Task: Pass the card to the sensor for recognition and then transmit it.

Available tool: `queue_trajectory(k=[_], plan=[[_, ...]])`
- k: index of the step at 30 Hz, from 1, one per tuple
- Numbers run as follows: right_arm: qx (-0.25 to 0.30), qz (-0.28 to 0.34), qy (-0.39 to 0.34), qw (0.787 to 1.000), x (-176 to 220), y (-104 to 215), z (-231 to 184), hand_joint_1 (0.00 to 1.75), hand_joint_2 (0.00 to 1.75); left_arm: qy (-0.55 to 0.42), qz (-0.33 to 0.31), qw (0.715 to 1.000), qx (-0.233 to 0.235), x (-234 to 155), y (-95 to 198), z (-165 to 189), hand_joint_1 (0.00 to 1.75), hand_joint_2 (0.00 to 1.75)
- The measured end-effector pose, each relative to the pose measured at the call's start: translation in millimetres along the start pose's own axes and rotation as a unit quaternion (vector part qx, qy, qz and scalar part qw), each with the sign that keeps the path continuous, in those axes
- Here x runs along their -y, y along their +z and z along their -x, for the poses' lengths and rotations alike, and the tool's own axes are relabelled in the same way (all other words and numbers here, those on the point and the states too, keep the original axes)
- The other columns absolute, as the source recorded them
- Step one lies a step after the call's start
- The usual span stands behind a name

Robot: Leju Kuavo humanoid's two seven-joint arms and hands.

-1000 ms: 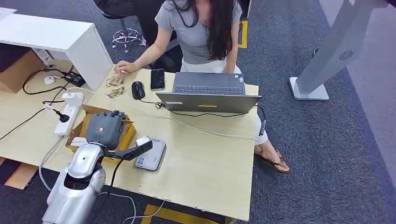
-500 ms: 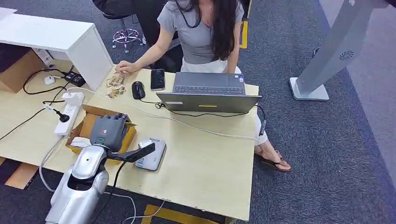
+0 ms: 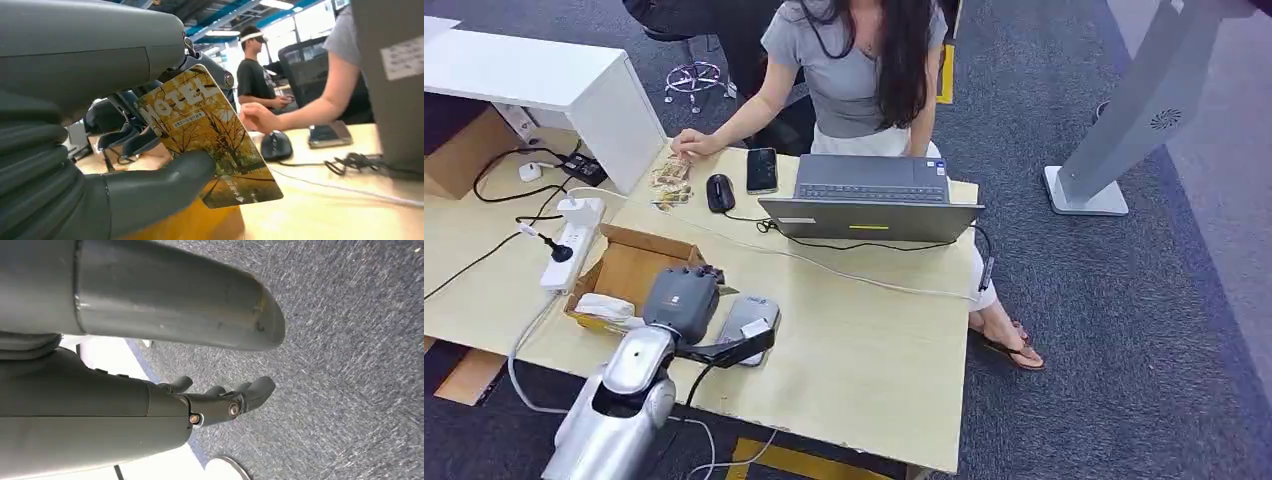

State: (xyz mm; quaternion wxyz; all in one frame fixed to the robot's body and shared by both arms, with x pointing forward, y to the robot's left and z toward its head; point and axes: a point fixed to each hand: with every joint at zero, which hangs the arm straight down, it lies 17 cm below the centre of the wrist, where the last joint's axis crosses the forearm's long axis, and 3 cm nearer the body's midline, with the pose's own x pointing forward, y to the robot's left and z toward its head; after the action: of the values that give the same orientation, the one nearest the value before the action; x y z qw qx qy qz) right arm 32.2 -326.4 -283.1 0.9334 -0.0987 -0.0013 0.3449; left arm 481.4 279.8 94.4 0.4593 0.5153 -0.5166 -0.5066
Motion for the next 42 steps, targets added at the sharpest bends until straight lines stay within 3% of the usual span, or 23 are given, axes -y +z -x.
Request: queue_trajectory(k=[12, 31, 37, 42], plan=[[0.012, 0.0, -0.001, 1.0, -4, 1, -8, 0.0, 0.0, 0.027, 0.052, 0.998, 0.014, 46, 21, -24, 1.75, 1.75], [0.014, 0.0, -0.001, 1.0, -5, 1, -7, 0.0, 0.0, 0.036, 0.068, 0.997, 0.02, 57, 27, -30, 1.75, 1.75], [0.015, 0.001, -0.001, 1.0, -6, 1, -7, 0.0, 0.0, 0.027, 0.051, 0.998, 0.018, 47, 23, -23, 1.75, 1.75], [0.02, 0.005, -0.001, 1.0, -3, 0, -7, 0.0, 0.0, 0.017, 0.01, 1.0, 0.004, -3, -7, -2, 1.75, 1.75]])
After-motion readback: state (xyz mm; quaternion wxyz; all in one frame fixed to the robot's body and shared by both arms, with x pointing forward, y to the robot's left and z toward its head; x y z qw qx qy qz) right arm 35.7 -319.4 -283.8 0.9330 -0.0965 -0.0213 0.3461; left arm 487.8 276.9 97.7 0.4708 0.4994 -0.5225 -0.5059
